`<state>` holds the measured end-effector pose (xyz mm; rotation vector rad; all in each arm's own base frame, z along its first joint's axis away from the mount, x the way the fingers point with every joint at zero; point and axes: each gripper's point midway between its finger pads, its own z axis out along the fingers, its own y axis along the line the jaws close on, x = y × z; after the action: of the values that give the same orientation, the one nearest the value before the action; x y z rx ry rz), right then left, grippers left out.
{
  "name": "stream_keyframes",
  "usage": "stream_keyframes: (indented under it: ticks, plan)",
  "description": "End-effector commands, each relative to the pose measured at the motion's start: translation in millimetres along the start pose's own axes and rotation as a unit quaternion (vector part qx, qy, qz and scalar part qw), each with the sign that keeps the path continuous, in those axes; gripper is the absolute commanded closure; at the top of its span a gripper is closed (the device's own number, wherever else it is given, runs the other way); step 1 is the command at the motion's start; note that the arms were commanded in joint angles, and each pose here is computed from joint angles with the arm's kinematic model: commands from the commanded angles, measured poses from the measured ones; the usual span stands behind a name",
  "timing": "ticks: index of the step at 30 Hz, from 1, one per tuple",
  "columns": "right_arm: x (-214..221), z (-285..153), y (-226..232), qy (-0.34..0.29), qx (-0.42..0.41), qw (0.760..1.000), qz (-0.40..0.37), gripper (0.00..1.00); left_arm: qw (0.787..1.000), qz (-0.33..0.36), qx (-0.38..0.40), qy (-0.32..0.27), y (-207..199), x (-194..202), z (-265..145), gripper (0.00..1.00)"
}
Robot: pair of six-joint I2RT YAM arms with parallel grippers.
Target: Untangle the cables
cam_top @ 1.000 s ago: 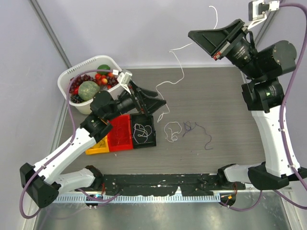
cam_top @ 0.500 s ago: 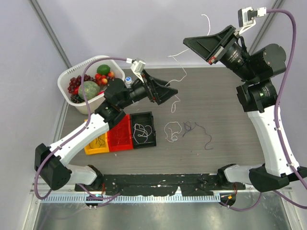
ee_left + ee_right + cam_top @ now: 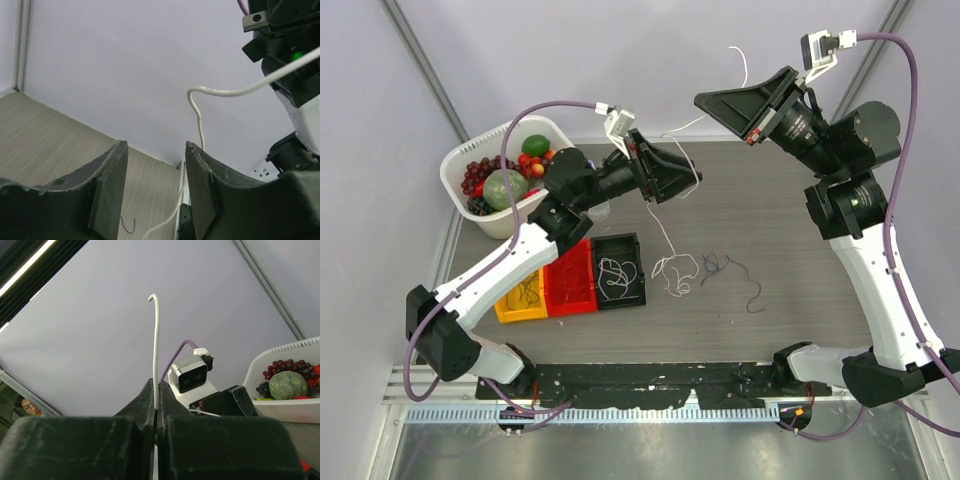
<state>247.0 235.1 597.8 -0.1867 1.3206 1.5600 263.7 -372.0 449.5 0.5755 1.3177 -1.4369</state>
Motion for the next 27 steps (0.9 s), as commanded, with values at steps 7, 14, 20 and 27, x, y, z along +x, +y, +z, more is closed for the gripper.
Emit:
stream_keyframes:
  ticks: [7, 14, 20, 27]
  plan:
    - [6.3, -10.5, 12.3, -0.002, -0.016, 1.0, -0.013, 0.99, 0.992, 0.013, 0.119, -0.033, -54.3, -29.5, 1.6, 0.35]
    - [2.6, -14.4, 13.6, -0.001, 0.004, 0.999, -0.042, 0.99, 0.989, 0.006, -0.146, -0.029, 25.6, -21.7, -30.9, 0.35]
    - [7.3, -14.5, 6.7, 0.004, 0.011, 0.999, -0.037, 0.99, 0.995, 0.044, -0.072, -0.045, -5.7, -27.1, -47.8, 0.18]
    - [7.8, -14.7, 7.7, 0.004, 0.009, 0.999, -0.032, 0.99, 0.999, 0.019, -0.011, -0.047, -19.6, -35.0, -24.8, 0.16]
